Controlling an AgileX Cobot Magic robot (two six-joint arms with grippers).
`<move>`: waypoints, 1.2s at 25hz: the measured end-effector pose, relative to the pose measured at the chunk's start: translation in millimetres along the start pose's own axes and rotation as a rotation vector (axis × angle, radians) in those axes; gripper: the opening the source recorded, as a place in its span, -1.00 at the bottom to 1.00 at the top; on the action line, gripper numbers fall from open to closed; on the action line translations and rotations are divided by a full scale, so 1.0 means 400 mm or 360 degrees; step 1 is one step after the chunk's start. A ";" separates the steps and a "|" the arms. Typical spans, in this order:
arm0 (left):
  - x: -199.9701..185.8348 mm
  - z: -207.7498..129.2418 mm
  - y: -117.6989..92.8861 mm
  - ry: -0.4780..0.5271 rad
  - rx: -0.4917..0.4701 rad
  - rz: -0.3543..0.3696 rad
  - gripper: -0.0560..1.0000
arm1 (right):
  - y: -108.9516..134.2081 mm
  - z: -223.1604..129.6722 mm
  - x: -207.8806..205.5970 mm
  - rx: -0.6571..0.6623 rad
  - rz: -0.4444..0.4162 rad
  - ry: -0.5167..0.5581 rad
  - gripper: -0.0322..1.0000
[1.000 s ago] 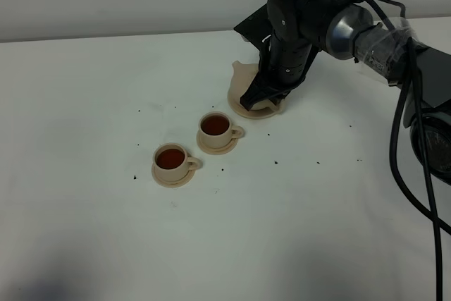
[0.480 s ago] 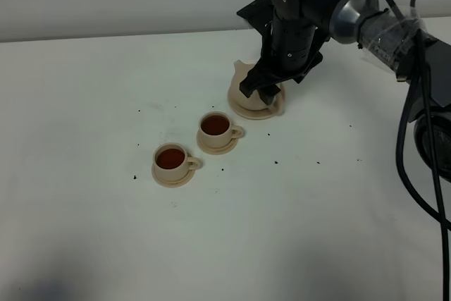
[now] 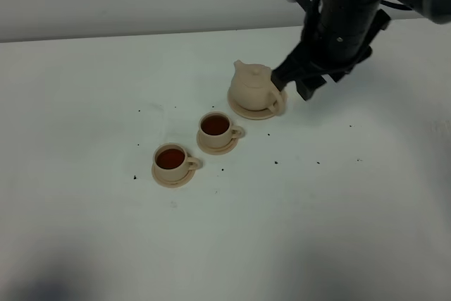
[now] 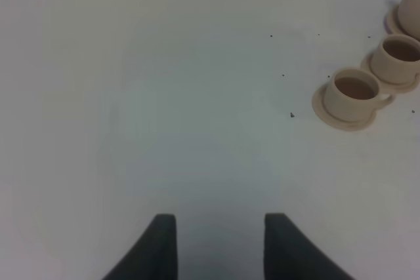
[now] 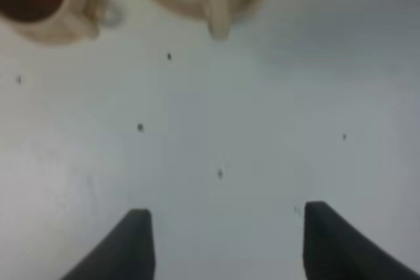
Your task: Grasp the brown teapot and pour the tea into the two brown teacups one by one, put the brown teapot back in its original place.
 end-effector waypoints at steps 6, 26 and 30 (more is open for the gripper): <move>0.000 0.000 0.000 0.0000 0.0000 0.0000 -0.20 | -0.003 -0.207 -0.047 0.0105 -0.0010 0.0155 0.05; 0.000 0.000 0.000 0.0000 0.0000 0.0000 -0.20 | 0.015 -0.710 -0.073 0.0038 0.0098 0.0005 0.05; 0.000 0.000 0.000 0.0000 0.0000 0.0000 -0.20 | 0.015 -0.747 -0.071 0.0041 0.0099 -0.0079 0.05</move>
Point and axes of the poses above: a point on each arm's last joint axis where the gripper is mounted, x pointing out along that axis toward the gripper, y along the wrist's bending axis when the last joint is at zero, z = x × y, the point moved 2 cm from there along x, pointing out along that axis toward the gripper, and after that the axes turned 1 degree about x, right-handed, at the moved point
